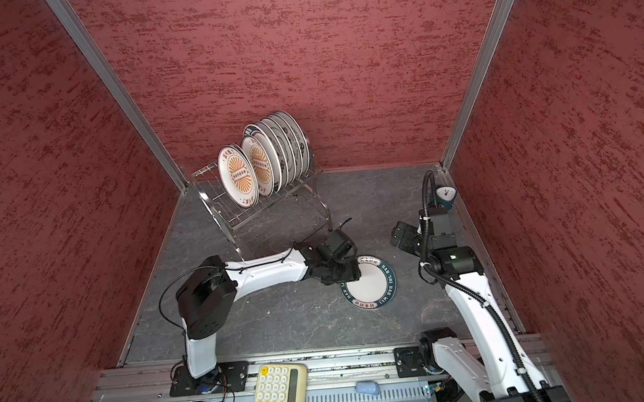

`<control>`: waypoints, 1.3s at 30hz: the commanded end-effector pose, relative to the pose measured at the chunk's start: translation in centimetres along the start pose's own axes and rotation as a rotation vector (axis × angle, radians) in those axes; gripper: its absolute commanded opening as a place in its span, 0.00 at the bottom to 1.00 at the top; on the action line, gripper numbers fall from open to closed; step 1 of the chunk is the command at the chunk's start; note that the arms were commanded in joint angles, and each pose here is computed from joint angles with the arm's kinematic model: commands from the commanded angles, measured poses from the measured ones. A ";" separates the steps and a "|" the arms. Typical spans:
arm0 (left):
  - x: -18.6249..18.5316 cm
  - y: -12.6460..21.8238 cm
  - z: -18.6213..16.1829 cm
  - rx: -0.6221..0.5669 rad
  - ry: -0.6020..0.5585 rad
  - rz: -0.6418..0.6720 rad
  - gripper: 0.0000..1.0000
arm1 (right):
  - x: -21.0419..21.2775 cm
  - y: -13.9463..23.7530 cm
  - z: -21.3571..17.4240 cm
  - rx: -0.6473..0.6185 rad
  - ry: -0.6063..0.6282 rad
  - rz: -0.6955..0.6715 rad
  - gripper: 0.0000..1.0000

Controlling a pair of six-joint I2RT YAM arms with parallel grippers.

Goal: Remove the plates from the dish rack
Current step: 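Lay the plate flat on the other plate and open the left gripper, then draw the left gripper back while the right gripper reaches to the rack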

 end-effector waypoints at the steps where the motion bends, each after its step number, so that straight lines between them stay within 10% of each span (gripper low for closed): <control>1: 0.5 3.5 0.6 -0.099 -0.028 0.064 0.77 | 3.1 3.0 2.2 -0.059 0.085 0.161 0.99; 11: 1.7 8.3 -0.2 -0.216 -0.047 0.059 0.90 | 10.3 7.7 4.7 -0.051 0.184 0.487 0.99; 25: 11.4 14.4 -5.2 -0.312 0.158 0.180 0.99 | 28.1 8.9 -2.3 -0.088 0.592 0.533 0.95; 39: 14.2 14.8 -6.3 -0.305 0.232 0.178 0.99 | 36.7 8.7 -7.1 -0.159 0.545 0.582 0.67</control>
Point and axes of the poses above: each gripper's point midway between its finger pads, its own y axis back along the fingers, its own x axis along the line the jaws close on, z = x × y, the point moved 10 cm from there along y, back along the fingers, and after that the axes turned 15 degrees about -y, right-handed, at the moved point
